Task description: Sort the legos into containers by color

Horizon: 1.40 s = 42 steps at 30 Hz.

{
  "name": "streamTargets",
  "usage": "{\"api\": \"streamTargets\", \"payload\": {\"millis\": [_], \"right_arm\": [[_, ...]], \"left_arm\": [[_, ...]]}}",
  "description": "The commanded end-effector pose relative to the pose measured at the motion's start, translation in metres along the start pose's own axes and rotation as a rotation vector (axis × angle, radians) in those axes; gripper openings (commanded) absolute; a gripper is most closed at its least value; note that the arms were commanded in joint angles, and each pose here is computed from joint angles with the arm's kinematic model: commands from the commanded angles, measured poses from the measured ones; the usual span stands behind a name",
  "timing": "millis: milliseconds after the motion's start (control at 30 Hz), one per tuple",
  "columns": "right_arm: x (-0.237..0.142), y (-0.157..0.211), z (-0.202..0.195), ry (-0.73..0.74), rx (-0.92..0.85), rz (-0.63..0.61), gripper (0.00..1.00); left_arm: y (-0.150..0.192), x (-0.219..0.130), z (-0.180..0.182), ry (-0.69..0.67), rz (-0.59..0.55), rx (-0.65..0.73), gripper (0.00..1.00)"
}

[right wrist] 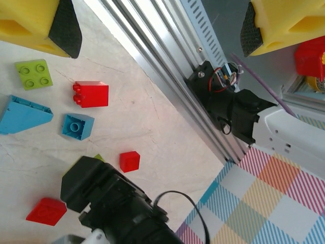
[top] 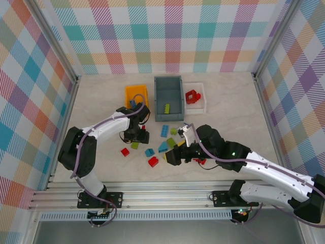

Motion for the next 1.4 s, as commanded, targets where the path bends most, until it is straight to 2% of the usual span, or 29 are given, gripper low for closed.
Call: {"api": "streamTargets", "payload": {"millis": [0,167,267,333,433,533,667,767,933,1100,1267,1367], "right_arm": [[-0.005,-0.005,0.004,-0.006,0.026,-0.059,0.84],[-0.003,-0.008,0.004,0.007,0.018,-0.049,0.83],[0.003,-0.008,0.003,0.004,0.025,-0.035,0.83],[0.005,-0.008,0.003,0.0,0.035,-0.032,0.82],[0.007,-0.007,0.001,0.009,0.047,-0.034,0.8],[0.005,-0.007,-0.001,0.034,0.051,-0.046,0.79],[-0.008,-0.009,-0.01,0.145,0.064,-0.112,0.77],[-0.022,-0.012,-0.02,0.265,0.074,-0.191,0.77],[-0.035,-0.03,-0.03,0.395,0.08,-0.286,0.77],[-0.048,-0.048,-0.032,0.451,0.09,-0.361,0.77],[-0.058,-0.051,-0.032,0.467,0.09,-0.388,0.77],[-0.062,-0.047,-0.034,0.479,0.097,-0.381,0.77]], "left_arm": [[-0.007,0.013,0.009,-0.031,0.005,0.035,0.68],[-0.007,0.027,0.016,-0.046,0.005,0.031,0.67],[-0.007,0.037,0.019,-0.066,0.02,0.029,0.62],[-0.008,0.041,0.019,-0.064,0.02,0.03,0.55],[-0.01,0.041,0.017,-0.045,0.008,0.022,0.39],[-0.011,0.028,0.016,-0.027,-0.034,0.007,0.28],[-0.011,-0.016,-0.001,0.004,-0.127,0.011,0.27],[-0.015,-0.059,-0.031,0.071,-0.2,0.032,0.26],[-0.046,-0.101,-0.085,0.216,-0.278,0.04,0.27],[-0.097,-0.107,-0.125,0.284,-0.34,0.003,0.28],[-0.145,-0.08,-0.153,0.332,-0.327,-0.019,0.3],[-0.163,-0.061,-0.156,0.32,-0.31,-0.048,0.31]]}}
Point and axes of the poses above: each hand's point on the last joint's axis, 136 mm out from that joint toward the fingers, its own x axis out along the fingers, its own z axis along the line the jaws close on, y = z × x, the point moved 8 cm from there along -x, back along the fingers, and after that the axes turned 6 degrees about -x, right-handed, at the moved point
